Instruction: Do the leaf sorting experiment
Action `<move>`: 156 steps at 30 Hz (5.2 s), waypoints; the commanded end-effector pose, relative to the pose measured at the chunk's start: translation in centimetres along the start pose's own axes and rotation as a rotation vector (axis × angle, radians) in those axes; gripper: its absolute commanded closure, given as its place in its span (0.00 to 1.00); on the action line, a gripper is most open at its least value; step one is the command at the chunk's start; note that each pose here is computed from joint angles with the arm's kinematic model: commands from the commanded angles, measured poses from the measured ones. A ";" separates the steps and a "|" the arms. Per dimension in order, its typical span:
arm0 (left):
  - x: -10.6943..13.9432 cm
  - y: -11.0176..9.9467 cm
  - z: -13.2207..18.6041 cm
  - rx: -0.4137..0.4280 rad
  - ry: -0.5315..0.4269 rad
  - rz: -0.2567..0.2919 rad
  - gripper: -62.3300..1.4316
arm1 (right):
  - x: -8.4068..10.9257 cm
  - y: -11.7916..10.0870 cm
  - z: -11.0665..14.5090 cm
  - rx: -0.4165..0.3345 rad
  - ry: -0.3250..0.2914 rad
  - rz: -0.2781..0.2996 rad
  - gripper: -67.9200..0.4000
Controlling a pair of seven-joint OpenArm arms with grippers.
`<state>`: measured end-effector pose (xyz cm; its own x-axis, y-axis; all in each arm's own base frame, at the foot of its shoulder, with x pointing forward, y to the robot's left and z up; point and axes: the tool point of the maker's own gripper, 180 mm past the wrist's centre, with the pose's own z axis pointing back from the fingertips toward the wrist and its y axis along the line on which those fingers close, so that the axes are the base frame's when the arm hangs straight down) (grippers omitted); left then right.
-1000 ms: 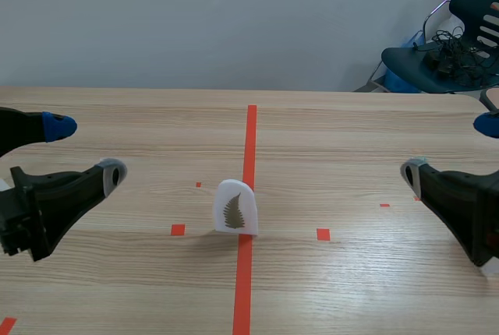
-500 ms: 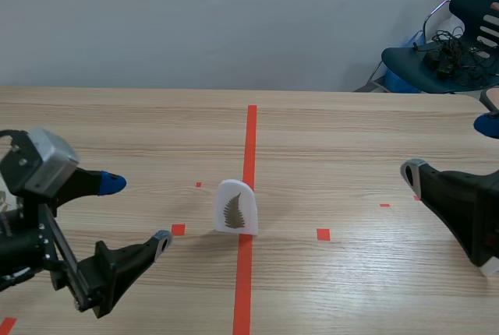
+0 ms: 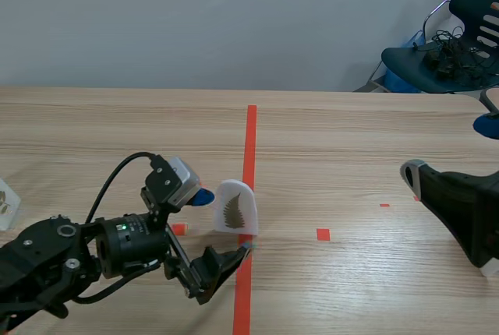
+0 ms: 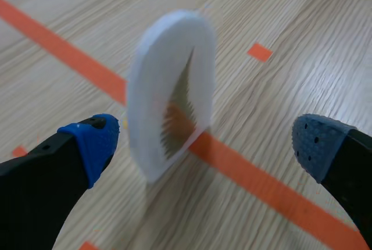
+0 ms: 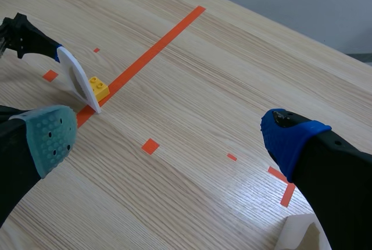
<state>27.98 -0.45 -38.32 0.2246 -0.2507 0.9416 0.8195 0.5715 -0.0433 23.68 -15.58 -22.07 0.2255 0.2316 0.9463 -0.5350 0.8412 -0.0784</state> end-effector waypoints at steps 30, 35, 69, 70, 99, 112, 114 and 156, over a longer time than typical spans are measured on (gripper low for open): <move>7.5 10.0 12.0 0.479 -0.230 0.160 0.89 | 0.0 -0.2 -0.1 -0.007 0.004 -0.007 0.00; 3.6 15.3 17.6 0.772 -0.196 0.252 0.89 | 0.0 -0.2 -0.1 -0.007 0.004 -0.006 0.00; 0.1 20.9 23.1 0.849 -0.143 0.247 0.34 | 0.0 -0.2 -0.1 -0.007 0.005 -0.006 0.00; 1.2 20.7 22.9 0.824 -0.150 0.225 0.33 | 0.0 -0.2 -0.1 -0.007 0.005 -0.006 0.00; 6.4 4.8 17.0 0.290 -0.109 0.129 0.00 | -0.8 -0.5 -0.1 -0.015 0.041 -0.006 0.00; 7.0 4.9 17.1 0.294 -0.138 0.113 0.00 | -5.6 2.4 -4.7 0.139 0.076 -0.061 0.00; 7.0 4.9 17.1 0.294 -0.138 0.113 0.00 | -6.0 3.5 -6.2 0.178 0.051 -0.054 0.00; 7.1 5.4 17.2 0.321 -0.145 0.111 0.00 | -4.2 8.0 -9.6 0.194 -0.005 0.122 0.92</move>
<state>24.48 14.40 -27.23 0.2428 -0.0890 0.9660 0.5759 0.8145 -0.0697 27.11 -4.85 -29.40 0.1327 0.3296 0.9348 -0.7028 0.6963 -0.1458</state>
